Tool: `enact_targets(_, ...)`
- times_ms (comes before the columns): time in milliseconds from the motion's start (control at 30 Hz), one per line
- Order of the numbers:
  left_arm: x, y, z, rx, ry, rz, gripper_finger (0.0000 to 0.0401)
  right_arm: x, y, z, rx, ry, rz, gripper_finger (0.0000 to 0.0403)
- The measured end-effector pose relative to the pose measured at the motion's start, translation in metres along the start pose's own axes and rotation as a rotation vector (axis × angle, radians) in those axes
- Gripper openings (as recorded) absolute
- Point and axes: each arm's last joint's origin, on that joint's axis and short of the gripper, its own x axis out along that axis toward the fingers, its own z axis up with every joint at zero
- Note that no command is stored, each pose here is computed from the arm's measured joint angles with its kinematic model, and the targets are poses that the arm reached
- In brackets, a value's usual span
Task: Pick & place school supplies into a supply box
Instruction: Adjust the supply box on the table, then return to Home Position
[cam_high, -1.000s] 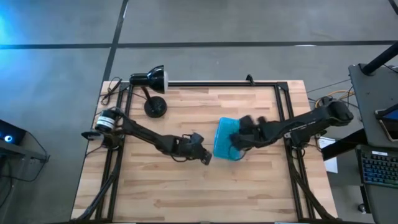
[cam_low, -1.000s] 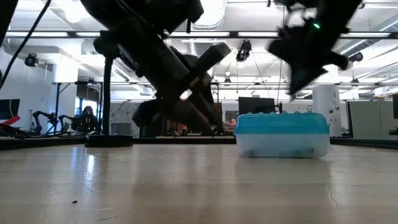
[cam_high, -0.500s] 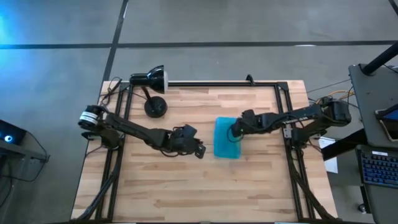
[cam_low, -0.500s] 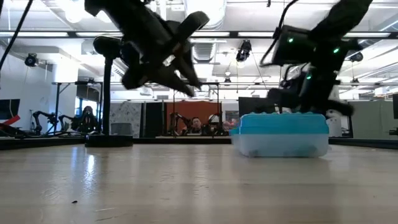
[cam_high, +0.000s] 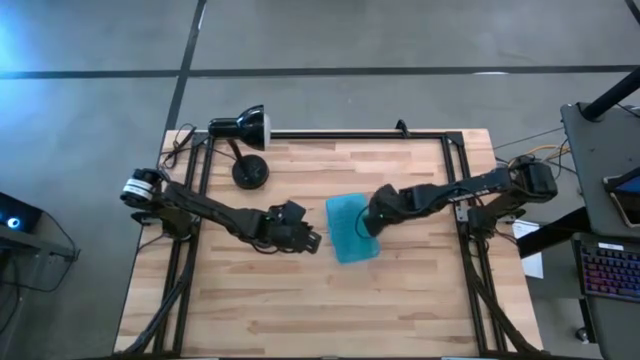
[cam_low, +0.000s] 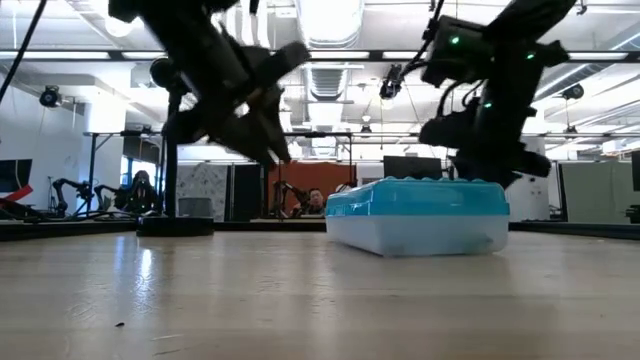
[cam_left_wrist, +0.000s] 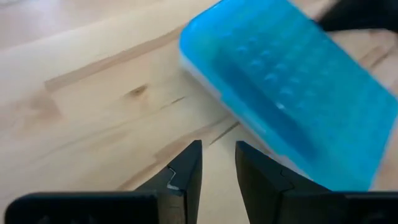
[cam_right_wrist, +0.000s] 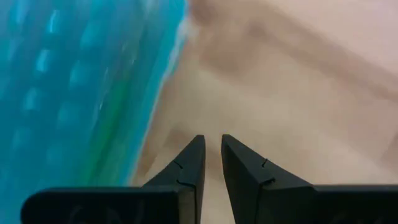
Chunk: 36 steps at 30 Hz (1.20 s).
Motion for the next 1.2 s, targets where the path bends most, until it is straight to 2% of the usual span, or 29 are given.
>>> enact_targets(133, 0.009, 0.014, -0.006, -0.056, -0.004, 0.021, 0.0080, 0.003, 0.014, -0.019, -0.050, 0.051, 0.093, 0.0047)
enact_targets(267, 0.011, 0.021, -0.011, -0.096, -0.003, 0.026, 0.0080, 0.012, 0.032, -0.022, -0.017, 0.051, 0.184, 0.0047)
enact_targets(400, 0.009, 0.019, -0.010, -0.099, -0.006, 0.018, 0.0080, 0.012, 0.044, -0.025, -0.066, 0.050, 0.153, 0.0047)
enact_targets(500, 0.001, 0.014, -0.003, -0.094, -0.018, -0.015, 0.0080, -0.012, 0.050, -0.025, -0.148, -0.049, 0.124, 0.0047)
enact_targets(600, -0.020, 0.010, 0.012, -0.085, -0.050, -0.105, 0.0080, -0.056, 0.052, -0.021, -0.273, -0.211, 0.177, 0.0047)
enact_targets(700, -0.061, 0.003, 0.036, 0.029, -0.176, -0.316, 0.0080, -0.091, 0.040, -0.017, -0.398, -0.325, 0.288, 0.0047)
enact_targets(767, -0.079, 0.010, 0.042, 0.110, -0.265, -0.411, 0.0080, -0.097, 0.019, -0.021, -0.417, -0.347, 0.319, 0.0046)
enact_targets(867, -0.076, 0.035, 0.039, 0.157, -0.239, -0.548, 0.0080, -0.100, -0.012, -0.028, -0.378, -0.337, 0.370, 0.0040)
enact_targets(967, -0.065, 0.061, 0.031, 0.173, -0.133, -0.653, 0.0080, -0.115, -0.030, -0.025, -0.358, -0.436, 0.429, 0.0036)
enact_targets(1000, -0.069, 0.066, 0.034, 0.147, -0.142, -0.693, 0.0080, -0.120, -0.035, -0.023, -0.368, -0.477, 0.430, 0.0036)
enact_targets(1033, -0.075, 0.070, 0.039, 0.117, -0.176, -0.721, 0.0080, -0.124, -0.039, -0.021, -0.387, -0.513, 0.413, 0.0036)
enact_targets(1100, -0.085, 0.084, 0.045, 0.076, -0.250, -0.707, 0.0080, -0.132, -0.049, -0.019, -0.381, -0.575, 0.349, 0.0038)
enact_targets(1167, -0.091, 0.097, 0.049, 0.065, -0.326, -0.673, 0.0080, -0.142, -0.063, -0.018, -0.267, -0.606, 0.267, 0.0040)
enact_targets(1200, -0.094, 0.104, 0.049, 0.059, -0.345, -0.661, 0.0080, -0.150, -0.069, -0.017, -0.173, -0.620, 0.271, 0.0040)
